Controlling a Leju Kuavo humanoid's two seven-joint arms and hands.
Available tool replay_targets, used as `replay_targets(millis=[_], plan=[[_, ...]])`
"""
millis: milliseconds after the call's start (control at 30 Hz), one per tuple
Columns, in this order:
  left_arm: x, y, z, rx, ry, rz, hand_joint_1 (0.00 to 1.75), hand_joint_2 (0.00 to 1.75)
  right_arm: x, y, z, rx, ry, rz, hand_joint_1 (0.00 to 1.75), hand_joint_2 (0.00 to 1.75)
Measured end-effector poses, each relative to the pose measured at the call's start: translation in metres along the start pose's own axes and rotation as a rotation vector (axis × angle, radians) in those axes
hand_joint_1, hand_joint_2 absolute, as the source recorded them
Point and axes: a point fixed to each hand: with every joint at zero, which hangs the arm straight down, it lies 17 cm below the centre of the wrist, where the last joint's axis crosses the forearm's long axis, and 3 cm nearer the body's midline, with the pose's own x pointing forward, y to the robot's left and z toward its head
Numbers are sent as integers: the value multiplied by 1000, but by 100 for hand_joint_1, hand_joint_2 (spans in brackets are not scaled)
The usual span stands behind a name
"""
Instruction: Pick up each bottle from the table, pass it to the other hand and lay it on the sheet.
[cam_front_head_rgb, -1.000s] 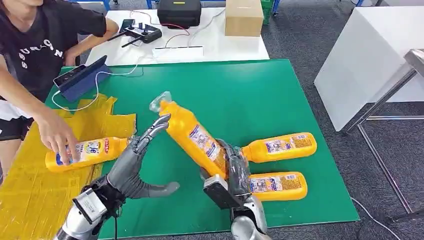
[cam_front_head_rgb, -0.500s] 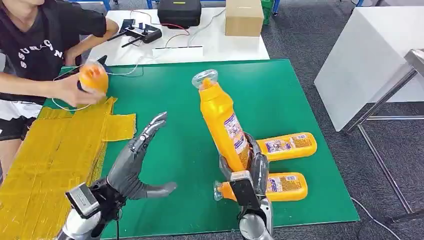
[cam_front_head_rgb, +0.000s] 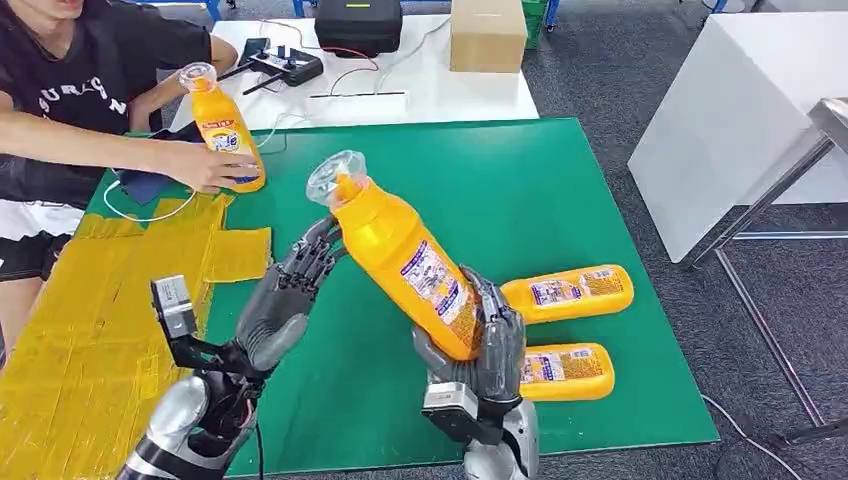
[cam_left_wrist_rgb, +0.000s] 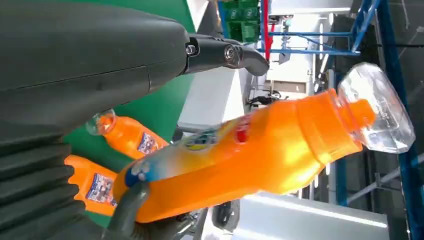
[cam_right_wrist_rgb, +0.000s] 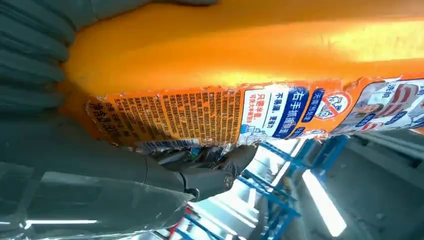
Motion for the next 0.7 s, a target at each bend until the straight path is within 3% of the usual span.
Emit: replay_targets(millis=[400, 567, 700], plan=[[-11, 8, -10, 16, 37, 48, 0, 0, 28, 21, 1, 55, -129, 61, 175, 175], [-12, 6, -11, 10, 32, 54, 0, 0, 13, 38, 1, 104, -38, 55, 175, 175], [-12, 7, -11, 8, 28, 53, 0, 0, 8, 76, 11, 257, -16, 43, 175, 175]])
